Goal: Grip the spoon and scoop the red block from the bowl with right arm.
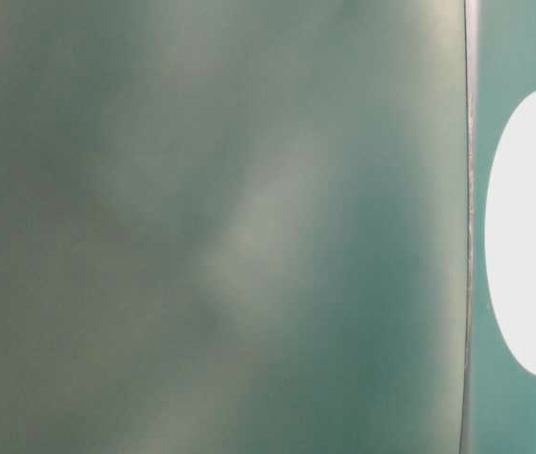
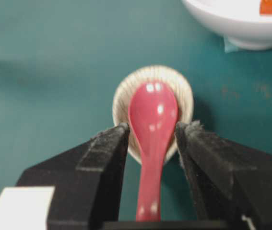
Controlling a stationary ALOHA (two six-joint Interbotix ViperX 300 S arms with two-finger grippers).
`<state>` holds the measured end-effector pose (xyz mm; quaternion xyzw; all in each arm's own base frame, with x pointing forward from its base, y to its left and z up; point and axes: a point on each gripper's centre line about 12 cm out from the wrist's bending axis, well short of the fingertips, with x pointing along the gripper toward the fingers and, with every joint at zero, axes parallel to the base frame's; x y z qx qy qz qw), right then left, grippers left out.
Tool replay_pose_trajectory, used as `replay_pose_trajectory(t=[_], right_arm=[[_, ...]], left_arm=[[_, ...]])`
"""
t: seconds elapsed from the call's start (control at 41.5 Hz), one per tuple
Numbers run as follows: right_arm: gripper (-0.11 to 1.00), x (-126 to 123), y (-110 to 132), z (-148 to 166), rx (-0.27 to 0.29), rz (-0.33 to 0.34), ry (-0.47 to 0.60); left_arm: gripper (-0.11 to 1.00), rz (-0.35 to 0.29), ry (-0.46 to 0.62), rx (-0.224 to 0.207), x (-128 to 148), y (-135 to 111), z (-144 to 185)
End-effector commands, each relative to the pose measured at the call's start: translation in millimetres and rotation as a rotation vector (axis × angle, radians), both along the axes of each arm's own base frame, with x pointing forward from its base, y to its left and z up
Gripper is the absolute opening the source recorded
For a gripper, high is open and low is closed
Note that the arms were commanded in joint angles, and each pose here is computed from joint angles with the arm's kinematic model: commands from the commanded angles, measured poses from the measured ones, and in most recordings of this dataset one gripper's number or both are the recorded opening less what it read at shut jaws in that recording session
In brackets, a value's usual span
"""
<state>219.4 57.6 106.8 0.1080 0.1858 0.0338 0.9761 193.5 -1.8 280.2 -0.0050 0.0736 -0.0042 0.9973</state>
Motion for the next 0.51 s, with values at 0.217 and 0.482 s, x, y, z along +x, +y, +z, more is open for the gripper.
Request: replay_pose_trajectory(t=[0.217,0.482], right_arm=[[0.51,6,9,-12,-0.013,0.004,0.032],[0.50,1,5,-17,-0.017,-0.016,0.058]], left_arm=[[0.00,0.000,-0.014,0.000,3,0,10],[0.00,-0.001,-0.009,0.000,3,0,9]])
